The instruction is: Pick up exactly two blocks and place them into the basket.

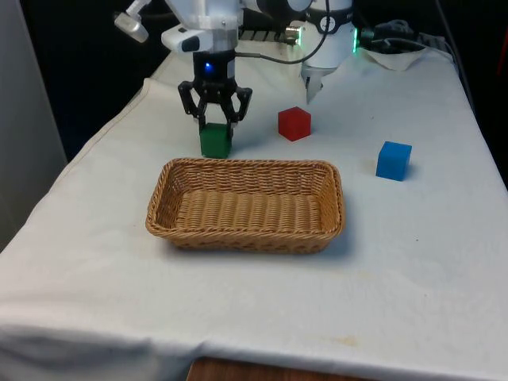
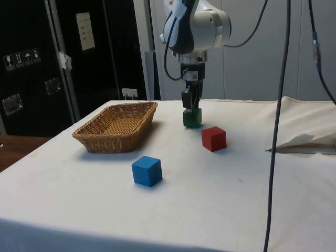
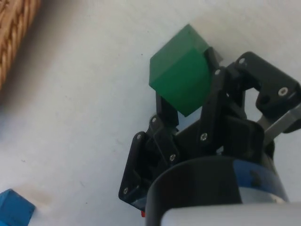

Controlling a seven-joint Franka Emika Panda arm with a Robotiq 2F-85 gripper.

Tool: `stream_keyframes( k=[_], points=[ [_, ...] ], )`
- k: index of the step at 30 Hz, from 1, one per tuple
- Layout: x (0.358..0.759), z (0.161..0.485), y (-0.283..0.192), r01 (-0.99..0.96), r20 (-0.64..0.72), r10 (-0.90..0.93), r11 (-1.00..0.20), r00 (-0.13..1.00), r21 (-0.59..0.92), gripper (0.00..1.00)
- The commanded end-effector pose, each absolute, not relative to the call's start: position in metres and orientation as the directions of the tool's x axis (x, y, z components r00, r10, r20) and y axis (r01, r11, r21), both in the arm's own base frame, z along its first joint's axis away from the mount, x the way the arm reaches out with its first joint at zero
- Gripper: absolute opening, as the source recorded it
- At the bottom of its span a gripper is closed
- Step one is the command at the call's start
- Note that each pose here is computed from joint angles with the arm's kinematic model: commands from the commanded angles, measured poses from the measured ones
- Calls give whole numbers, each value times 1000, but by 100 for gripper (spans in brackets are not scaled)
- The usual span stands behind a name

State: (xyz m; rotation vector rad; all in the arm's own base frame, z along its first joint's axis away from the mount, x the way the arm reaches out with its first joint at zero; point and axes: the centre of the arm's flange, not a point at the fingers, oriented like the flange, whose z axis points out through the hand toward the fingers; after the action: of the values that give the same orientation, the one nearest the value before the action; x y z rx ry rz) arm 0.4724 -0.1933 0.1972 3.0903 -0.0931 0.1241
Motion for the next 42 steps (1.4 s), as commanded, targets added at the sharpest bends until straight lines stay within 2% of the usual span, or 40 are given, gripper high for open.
stream_keyframes(
  k=[1,17,42],
  points=[
    [472,202,-194,-62,84,-58,-997,995,52,2],
    [485,238,-180,-45,142,-42,-999,989,21,2],
    [523,317,-140,29,176,34,-999,984,31,2]
  ],
)
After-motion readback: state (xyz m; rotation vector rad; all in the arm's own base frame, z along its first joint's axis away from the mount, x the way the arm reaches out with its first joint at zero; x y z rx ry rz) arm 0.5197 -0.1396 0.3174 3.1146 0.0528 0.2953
